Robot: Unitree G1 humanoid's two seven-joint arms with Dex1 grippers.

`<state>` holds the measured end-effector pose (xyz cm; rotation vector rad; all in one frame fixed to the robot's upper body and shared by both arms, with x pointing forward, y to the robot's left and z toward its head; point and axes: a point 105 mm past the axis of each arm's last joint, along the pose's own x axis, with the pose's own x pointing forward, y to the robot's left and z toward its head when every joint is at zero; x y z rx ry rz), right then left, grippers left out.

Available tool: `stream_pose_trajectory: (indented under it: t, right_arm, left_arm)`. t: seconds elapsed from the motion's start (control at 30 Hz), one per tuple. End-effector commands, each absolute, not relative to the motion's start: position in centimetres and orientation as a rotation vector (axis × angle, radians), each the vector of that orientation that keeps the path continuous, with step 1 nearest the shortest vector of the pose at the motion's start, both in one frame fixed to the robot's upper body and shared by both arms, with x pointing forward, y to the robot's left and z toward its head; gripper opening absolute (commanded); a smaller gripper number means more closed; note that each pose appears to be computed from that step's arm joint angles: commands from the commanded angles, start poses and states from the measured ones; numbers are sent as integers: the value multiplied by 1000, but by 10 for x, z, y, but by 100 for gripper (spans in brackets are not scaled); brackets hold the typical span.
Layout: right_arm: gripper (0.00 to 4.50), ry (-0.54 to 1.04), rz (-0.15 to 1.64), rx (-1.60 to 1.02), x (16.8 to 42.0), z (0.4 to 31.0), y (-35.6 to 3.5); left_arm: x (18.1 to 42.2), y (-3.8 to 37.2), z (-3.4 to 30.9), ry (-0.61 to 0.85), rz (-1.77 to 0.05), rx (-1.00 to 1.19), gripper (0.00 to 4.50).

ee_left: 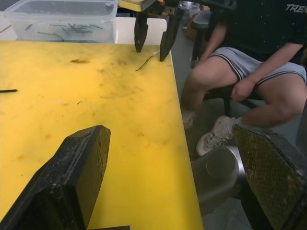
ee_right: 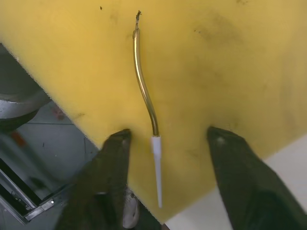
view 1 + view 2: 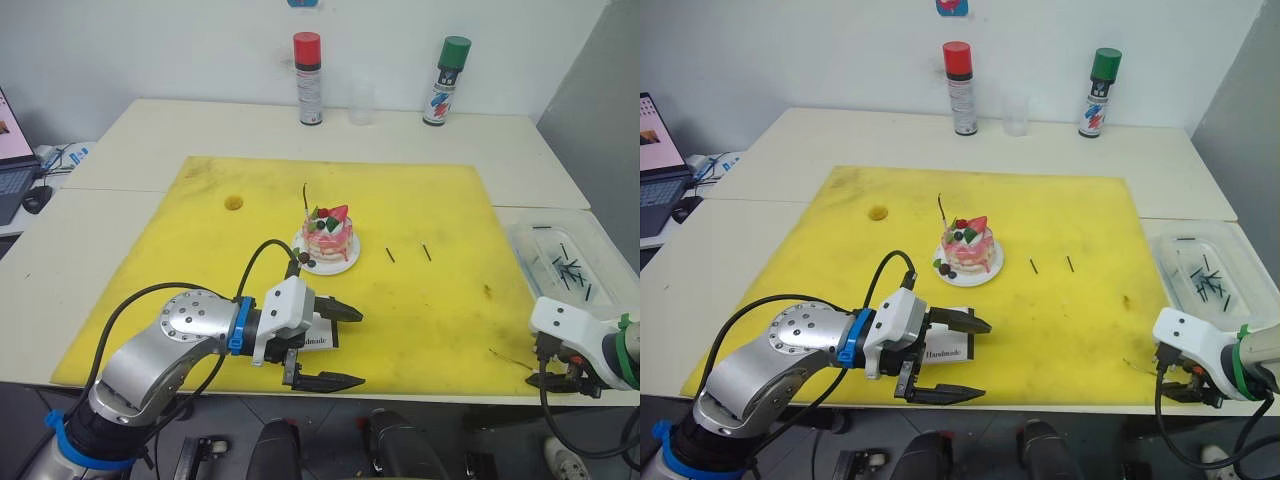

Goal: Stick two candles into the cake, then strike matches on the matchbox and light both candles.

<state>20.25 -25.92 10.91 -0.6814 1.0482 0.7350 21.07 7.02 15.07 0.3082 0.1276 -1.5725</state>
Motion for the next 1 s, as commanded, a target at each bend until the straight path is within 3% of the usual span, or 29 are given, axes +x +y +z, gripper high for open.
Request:
stream_pose_trajectory:
  t: [0.03, 0.13, 0.27, 0.47, 0.7, 0.83, 1.0]
  right_arm:
    - [114, 1061, 741, -685, 201, 109, -259]
    - [7, 1061, 751, -674, 200, 110, -257]
    - [3, 1038, 769, -654, 203, 121, -253]
    - [3, 889, 812, -618, 226, 162, -236]
    - [3, 288, 920, -373, 293, 218, -146]
    - [3, -108, 946, -166, 314, 250, -99]
    - [3, -261, 946, -69, 325, 238, -67]
  left_arm:
    - [208, 70, 157, 93, -1581, 343, 450]
    - [208, 71, 156, 101, -1581, 347, 450]
    - [210, 75, 155, 110, -1577, 353, 450]
    - [216, 84, 154, 123, -1529, 373, 450]
    - [237, 113, 161, 133, -1336, 389, 450]
    - [250, 131, 169, 133, -1226, 384, 450]
    - [262, 142, 180, 109, -1149, 345, 450]
